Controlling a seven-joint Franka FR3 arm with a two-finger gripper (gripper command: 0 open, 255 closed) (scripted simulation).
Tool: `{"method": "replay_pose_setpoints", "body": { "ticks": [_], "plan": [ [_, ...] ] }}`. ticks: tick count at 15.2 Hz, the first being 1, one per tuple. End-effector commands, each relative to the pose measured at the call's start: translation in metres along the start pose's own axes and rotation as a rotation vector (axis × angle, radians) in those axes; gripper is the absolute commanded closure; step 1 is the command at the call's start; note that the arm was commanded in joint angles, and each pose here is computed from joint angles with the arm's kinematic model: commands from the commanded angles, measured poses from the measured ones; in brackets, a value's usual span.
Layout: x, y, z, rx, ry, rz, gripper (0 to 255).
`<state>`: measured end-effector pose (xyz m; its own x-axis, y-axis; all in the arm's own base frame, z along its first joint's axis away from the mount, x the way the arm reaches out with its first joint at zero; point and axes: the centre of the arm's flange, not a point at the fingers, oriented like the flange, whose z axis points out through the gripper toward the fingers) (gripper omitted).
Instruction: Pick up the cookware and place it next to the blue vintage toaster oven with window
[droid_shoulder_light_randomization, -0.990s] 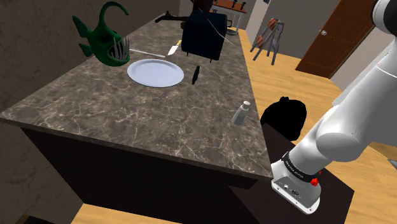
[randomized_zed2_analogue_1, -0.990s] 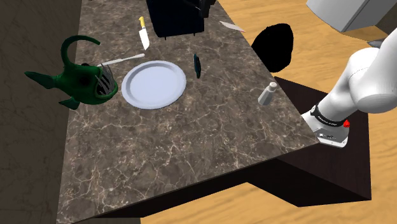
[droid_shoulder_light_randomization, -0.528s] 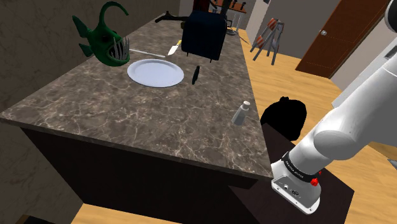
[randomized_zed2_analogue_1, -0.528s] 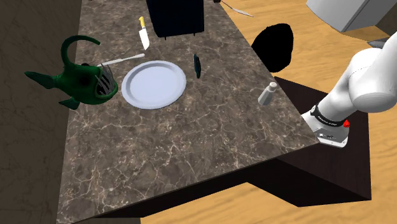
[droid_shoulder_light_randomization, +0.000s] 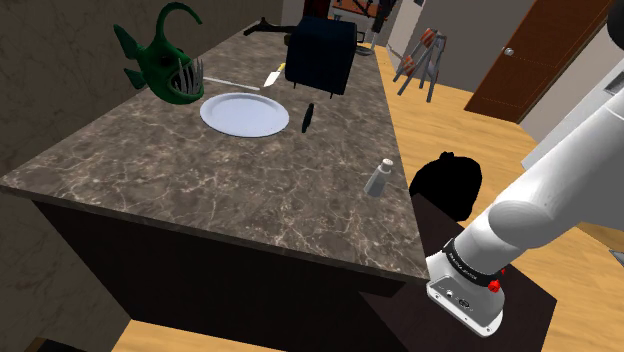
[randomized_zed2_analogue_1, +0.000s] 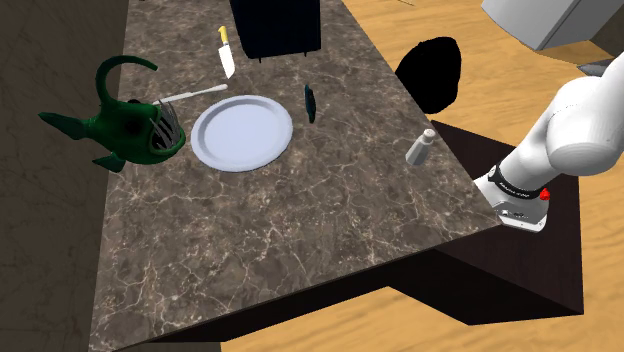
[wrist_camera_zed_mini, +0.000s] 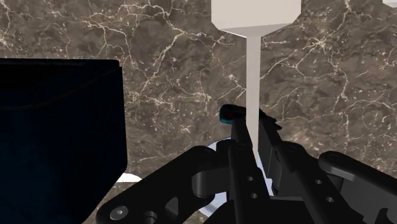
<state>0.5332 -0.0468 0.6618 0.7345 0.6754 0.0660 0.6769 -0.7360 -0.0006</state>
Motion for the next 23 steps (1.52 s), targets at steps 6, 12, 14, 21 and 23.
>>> {"method": "replay_pose_setpoints", "body": {
  "ticks": [6,12,14,21,23],
  "plan": [
    [-0.066,0.066,-0.004,0.000,0.000,-0.002,255],
    [-0.121,0.122,-0.008,0.000,0.000,-0.002,255],
    [-0.135,0.135,-0.004,0.000,0.000,-0.002,255],
    [-0.137,0.135,0.033,0.000,0.000,-0.002,255],
    [-0.138,0.135,0.044,0.000,0.000,-0.002,255]
  ]
}}
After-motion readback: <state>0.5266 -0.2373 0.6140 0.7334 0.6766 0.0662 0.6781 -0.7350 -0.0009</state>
